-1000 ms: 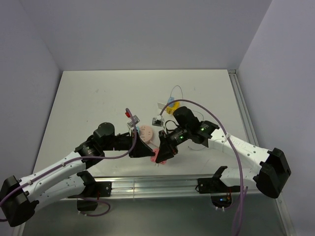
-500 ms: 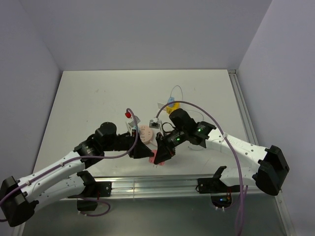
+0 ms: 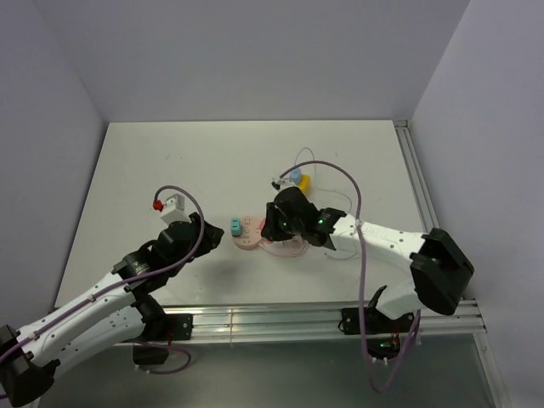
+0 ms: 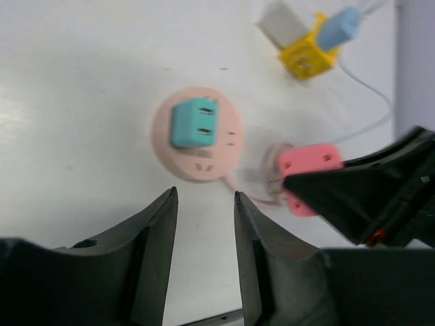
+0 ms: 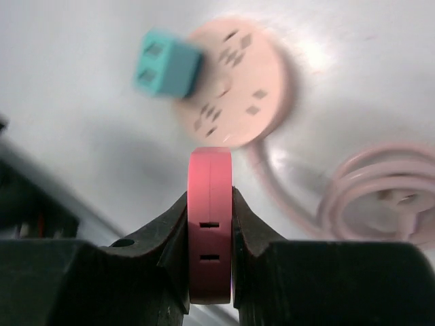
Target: Insert the plug
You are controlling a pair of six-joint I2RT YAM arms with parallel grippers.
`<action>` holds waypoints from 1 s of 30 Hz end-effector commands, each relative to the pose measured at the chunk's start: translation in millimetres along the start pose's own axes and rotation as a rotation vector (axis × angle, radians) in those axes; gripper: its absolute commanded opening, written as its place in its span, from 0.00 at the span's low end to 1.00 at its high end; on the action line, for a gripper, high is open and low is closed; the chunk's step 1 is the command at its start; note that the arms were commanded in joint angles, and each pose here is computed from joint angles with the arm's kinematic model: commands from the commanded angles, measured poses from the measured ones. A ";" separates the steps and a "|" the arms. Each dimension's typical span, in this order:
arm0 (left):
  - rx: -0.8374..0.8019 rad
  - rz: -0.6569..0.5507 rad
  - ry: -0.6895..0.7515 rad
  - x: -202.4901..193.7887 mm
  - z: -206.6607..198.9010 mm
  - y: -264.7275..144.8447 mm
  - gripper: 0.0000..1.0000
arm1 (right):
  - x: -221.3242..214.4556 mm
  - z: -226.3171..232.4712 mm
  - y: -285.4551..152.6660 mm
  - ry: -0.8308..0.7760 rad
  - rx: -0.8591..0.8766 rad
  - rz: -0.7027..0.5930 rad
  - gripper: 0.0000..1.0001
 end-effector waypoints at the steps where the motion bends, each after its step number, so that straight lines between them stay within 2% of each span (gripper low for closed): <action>1: 0.161 -0.146 -0.085 3.0 30.6 12.5 0.43 | 54.0 -6.6 18.9 0.157 -0.245 -0.277 0.00; 5: 0.173 -0.190 -0.167 -1.9 46.5 19.1 0.38 | 62.8 -6.3 38.6 0.176 -0.351 -0.312 0.00; 10: 0.160 -0.218 -0.180 -3.5 55.9 22.9 0.33 | 61.4 -2.8 58.5 0.163 -0.446 -0.324 0.00; 16: 0.161 -0.207 -0.166 -6.3 52.1 32.0 0.33 | 56.2 7.7 68.2 0.162 -0.526 -0.272 0.00; 23: 0.206 -0.170 -0.150 -15.5 54.8 46.3 0.27 | 38.7 5.8 72.8 0.186 -0.569 -0.185 0.00; 30: 0.184 -0.174 -0.161 -14.7 54.4 46.8 0.27 | 31.1 5.7 69.8 0.195 -0.589 -0.152 0.00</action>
Point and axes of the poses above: each gripper's point midway between its finger pads, its own y axis out along the fingers, its own z axis along the line the jaws close on, x = y × z, the point moved 8 cm from there along -y, back along the fingers, and after that the axes turned 15 degrees about -y, right-handed, at the moved point
